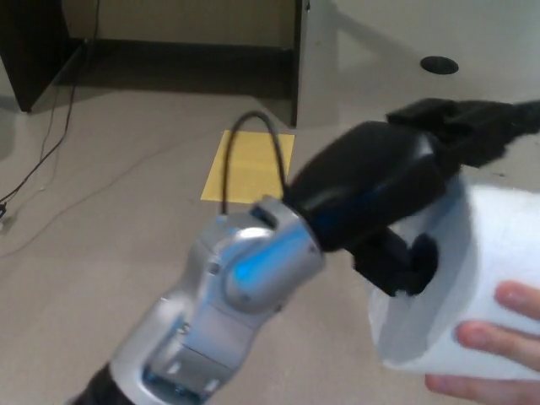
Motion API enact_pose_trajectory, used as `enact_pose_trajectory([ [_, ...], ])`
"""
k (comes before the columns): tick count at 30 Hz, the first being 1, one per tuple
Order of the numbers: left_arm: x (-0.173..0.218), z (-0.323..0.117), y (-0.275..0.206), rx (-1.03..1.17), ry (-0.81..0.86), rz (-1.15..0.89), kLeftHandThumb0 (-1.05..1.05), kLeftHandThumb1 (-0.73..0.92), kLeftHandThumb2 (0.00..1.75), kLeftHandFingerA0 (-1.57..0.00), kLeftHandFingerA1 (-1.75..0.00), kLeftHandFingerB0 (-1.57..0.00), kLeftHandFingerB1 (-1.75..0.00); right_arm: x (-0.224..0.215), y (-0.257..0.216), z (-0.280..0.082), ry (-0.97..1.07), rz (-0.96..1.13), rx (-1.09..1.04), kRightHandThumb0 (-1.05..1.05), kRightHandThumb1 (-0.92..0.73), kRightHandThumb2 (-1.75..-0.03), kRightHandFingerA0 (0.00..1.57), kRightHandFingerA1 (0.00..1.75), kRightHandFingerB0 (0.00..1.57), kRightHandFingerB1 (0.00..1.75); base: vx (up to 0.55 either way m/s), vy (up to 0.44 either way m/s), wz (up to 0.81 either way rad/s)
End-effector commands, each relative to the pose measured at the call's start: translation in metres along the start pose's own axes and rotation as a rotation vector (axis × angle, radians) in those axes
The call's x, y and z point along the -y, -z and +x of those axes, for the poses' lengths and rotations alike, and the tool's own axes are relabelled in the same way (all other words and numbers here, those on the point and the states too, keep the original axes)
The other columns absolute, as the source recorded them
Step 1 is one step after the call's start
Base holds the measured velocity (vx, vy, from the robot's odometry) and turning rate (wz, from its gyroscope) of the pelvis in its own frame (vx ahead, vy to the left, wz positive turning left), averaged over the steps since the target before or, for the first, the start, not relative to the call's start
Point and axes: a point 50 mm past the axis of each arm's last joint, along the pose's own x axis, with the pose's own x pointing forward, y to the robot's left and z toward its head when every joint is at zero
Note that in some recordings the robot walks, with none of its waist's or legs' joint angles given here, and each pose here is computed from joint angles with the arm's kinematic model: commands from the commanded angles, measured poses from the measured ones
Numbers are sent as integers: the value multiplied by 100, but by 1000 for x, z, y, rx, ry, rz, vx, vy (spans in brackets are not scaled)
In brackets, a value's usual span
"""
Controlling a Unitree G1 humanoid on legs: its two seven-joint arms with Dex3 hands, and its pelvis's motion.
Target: A person is holding a toilet paper roll and the robot extends its left hand to grab the roll by inserting its thumb into the gap in the middle and brings its hand down by its side. Then it extends its arm again to hand the toilet paper roll back to the person.
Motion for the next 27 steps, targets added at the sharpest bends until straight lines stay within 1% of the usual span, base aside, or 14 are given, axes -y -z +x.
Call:
enact_pose_trajectory([
  [1,-17,-9,6,-38,82,-131,-64,39,79,0,-8,0,-5,1,9,-3,-4,-3,-25,-36,-67,-60,74,60,58,44,0,0,0],
  [3,-24,-13,6,-31,77,-146,-63,36,79,0,-10,0,-10,1,9,-3,-3,0,-24,-36,-67,-60,75,63,58,44,0,0,0],
  [4,-32,-17,6,-28,77,-145,-77,45,55,0,-10,0,-9,0,8,-3,-4,0,-28,-36,-67,-60,76,62,58,44,0,0,0],
  [6,-47,-25,5,10,62,-180,-59,35,76,0,-11,0,-10,0,9,-3,-6,7,-39,-37,-67,-61,75,62,57,43,0,0,0],
  [9,-63,-34,4,21,44,-166,-66,42,53,0,-19,0,-7,1,9,-3,-3,5,-37,-36,-67,-60,75,63,57,43,0,0,0],
  [10,-69,-38,4,24,34,-163,-57,34,77,0,-17,0,-12,0,9,-3,-5,0,-36,-36,-67,-60,74,60,57,43,0,0,0],
  [15,-89,-76,18,-50,-43,-260,-50,32,74,0,-28,0,-20,-3,11,-4,-13,-7,-42,-36,-67,-61,74,61,56,43,0,0,0],
  [17,-90,-95,25,-112,-60,-253,-60,39,54,-4,-28,0,-24,-3,11,-4,-14,-3,-38,-36,-67,-60,76,65,57,44,0,0,0],
  [18,-83,-108,31,-151,-77,-285,-56,37,53,-5,-29,-1,-25,-4,16,-6,-20,-10,-46,-36,-67,-60,75,63,56,44,0,0,0],
  [19,-65,-140,51,-256,-116,-350,-49,35,74,-1,-40,-6,-16,-3,17,-7,-17,-22,-39,-36,-67,-60,75,61,56,44,0,0,0],
  [21,-32,-184,77,-409,-159,-481,-56,34,60,-8,-34,-5,-17,-3,16,-7,-11,-16,-43,-36,-66,-60,76,61,56,44,0,0,0],
  [23,-17,-203,84,-476,-174,-521,-46,32,72,-2,-36,-2,-19,-4,16,-6,-12,-12,-48,-36,-66,-60,77,61,56,44,0,0,0],
  [25,12,-243,100,-654,-219,-534,-40,35,51,-10,-33,-4,-22,-2,14,-6,-4,-4,-43,-35,-67,-60,75,59,56,43,0,0,0],
  [27,40,-278,111,-818,-253,-511,-39,30,60,-10,-40,-10,-18,-1,15,-6,-2,1,-46,-35,-67,-60,73,57,55,43,0,0,0],
])
